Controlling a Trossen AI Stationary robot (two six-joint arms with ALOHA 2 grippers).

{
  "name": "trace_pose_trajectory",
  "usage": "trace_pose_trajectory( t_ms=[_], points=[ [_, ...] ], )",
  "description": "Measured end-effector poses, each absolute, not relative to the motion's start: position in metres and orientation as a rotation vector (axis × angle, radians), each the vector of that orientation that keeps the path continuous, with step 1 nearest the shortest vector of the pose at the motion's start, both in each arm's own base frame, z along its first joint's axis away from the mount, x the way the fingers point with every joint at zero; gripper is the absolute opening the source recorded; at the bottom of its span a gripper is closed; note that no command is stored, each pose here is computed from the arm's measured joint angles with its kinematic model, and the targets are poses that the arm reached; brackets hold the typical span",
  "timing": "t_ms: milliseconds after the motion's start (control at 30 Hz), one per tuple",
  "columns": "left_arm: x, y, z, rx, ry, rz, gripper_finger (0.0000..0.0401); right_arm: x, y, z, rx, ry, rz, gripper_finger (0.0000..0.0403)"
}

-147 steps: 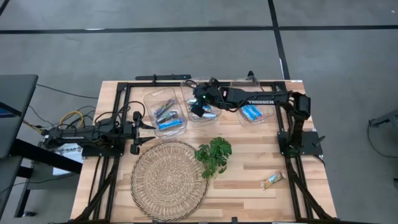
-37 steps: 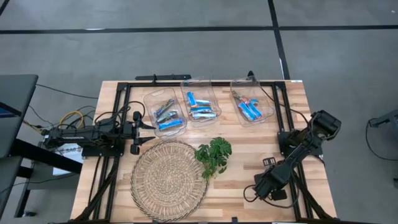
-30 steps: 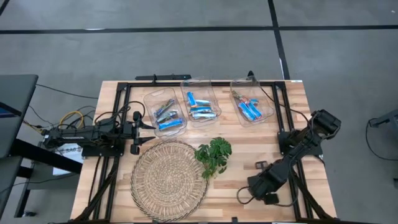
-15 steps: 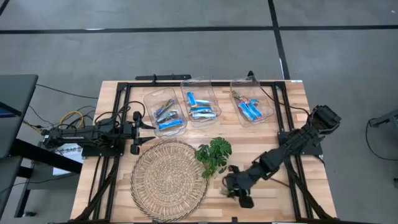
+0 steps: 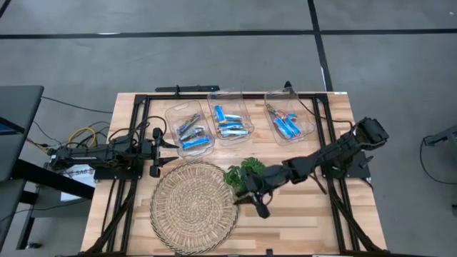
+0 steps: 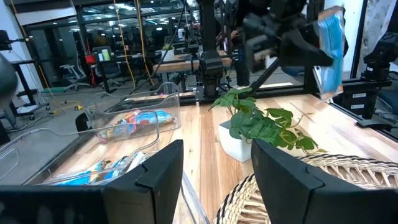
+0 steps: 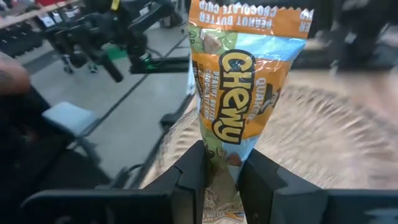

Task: Pick and place Granola Bars by type
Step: Put the yellow granola bar into the middle transparent bin

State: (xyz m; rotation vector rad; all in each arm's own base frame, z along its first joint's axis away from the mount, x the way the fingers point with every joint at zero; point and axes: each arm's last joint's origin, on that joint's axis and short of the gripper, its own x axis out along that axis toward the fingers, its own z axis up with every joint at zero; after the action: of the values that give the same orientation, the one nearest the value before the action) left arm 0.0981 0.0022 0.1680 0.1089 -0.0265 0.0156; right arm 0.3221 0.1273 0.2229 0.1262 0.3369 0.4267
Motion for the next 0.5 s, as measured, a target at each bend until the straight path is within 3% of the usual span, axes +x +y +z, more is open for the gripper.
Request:
trace_pose_trajectory(
  t_ms=[233, 500],
  points=[
    [0.098, 0.002, 0.168, 0.109, -0.027, 0.016, 0.0183, 0.349, 0.084, 0.251, 0.019, 0.297, 0.257, 0.0065],
    [0.098, 0.002, 0.168, 0.109, -0.026, 0.016, 0.0183, 0.364, 0.006, 0.277, -0.072, 0.411, -0.222, 0.0065]
  ],
)
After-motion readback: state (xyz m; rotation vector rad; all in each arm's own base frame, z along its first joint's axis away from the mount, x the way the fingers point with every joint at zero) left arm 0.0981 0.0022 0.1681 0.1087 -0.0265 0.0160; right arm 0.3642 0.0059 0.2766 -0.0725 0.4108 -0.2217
